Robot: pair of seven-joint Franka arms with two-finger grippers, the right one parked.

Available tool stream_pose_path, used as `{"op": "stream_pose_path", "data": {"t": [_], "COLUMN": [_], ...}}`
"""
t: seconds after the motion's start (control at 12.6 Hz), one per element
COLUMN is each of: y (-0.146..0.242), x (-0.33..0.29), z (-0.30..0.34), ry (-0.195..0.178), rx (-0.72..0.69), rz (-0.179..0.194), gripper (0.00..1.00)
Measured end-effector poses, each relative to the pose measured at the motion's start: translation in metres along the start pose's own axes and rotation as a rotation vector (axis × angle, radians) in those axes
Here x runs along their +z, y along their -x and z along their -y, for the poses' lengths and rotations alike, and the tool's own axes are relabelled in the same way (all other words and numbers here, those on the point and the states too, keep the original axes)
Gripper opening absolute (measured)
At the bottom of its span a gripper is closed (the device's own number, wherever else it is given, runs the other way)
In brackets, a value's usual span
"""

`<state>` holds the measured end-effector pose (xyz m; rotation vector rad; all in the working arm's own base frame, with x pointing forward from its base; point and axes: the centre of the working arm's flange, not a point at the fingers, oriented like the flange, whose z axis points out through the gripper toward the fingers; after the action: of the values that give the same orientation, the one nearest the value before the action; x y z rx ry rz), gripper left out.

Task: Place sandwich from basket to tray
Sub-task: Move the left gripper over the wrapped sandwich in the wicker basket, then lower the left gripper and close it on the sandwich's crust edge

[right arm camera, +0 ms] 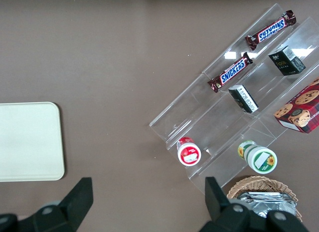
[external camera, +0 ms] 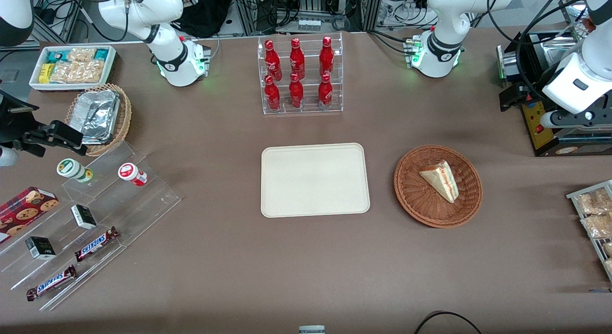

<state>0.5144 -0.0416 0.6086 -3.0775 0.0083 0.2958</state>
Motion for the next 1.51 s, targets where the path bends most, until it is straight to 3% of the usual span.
{"op": "stream_pose_path", "data": {"t": [0.4, 0.64, 0.8, 1.19, 1.51], "y": [-0.017, -0.034, -0.039, -0.042, -0.045], "x": [0.049, 0.110, 0.146, 0.222, 0.248], "z": [-0.003, -0.007, -0.011, -0.028, -0.044], "ry": [-0.005, -0.004, -0.002, 0.011, 0.027], "rx": [0.006, 0.012, 0.018, -0.044, -0.185], "rz": [0.042, 0.033, 0.009, -0.100, -0.128], "gripper": [1.00, 1.00, 1.00, 1.00, 1.00]}}
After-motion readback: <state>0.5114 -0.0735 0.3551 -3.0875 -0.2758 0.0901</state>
